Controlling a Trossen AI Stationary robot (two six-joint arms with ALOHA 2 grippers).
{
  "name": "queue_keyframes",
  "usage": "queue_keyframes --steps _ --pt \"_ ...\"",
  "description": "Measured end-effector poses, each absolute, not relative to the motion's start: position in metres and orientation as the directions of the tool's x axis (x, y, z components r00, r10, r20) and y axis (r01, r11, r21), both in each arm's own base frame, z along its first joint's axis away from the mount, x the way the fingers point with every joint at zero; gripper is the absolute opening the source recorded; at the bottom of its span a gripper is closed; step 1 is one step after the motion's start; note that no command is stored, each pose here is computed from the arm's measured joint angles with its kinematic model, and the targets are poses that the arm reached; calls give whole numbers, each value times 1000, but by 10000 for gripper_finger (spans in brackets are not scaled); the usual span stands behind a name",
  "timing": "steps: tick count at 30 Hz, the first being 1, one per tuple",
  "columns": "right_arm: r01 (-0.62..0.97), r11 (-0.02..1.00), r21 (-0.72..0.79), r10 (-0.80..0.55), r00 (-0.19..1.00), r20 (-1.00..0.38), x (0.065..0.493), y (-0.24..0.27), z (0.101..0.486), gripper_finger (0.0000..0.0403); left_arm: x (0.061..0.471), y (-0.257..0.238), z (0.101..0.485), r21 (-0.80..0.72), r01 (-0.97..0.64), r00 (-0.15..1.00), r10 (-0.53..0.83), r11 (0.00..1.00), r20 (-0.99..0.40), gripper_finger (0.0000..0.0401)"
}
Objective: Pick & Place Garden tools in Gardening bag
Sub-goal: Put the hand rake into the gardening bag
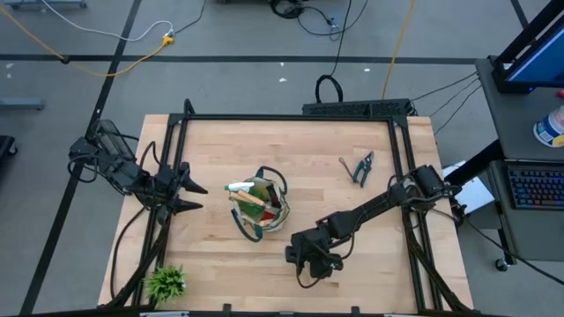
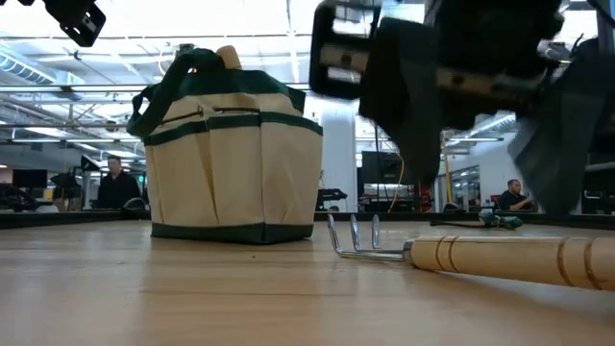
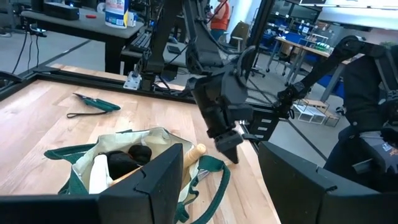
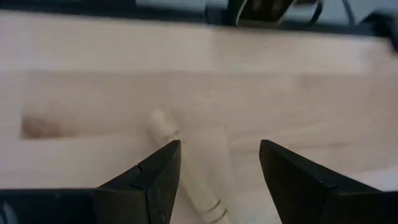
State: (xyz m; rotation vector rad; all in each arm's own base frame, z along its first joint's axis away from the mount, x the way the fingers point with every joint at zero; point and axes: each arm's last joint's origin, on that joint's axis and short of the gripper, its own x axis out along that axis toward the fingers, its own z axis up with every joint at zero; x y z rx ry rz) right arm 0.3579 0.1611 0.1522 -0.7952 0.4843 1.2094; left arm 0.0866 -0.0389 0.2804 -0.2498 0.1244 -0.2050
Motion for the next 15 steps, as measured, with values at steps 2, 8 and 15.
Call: queue_keyframes --steps 2,8,15 --pt "-947 145 -285 616 312 -724 360 160 145 213 87 -39 280 -258 186 971 -217 948 -97 216" --pt "-950 160 -269 591 310 -745 362 156 139 213 87 -39 280 -257 185 971 -216 948 -98 216" --pt "-949 168 -267 580 314 -751 361 155 136 213 87 -39 280 -258 185 971 -216 948 -97 216"
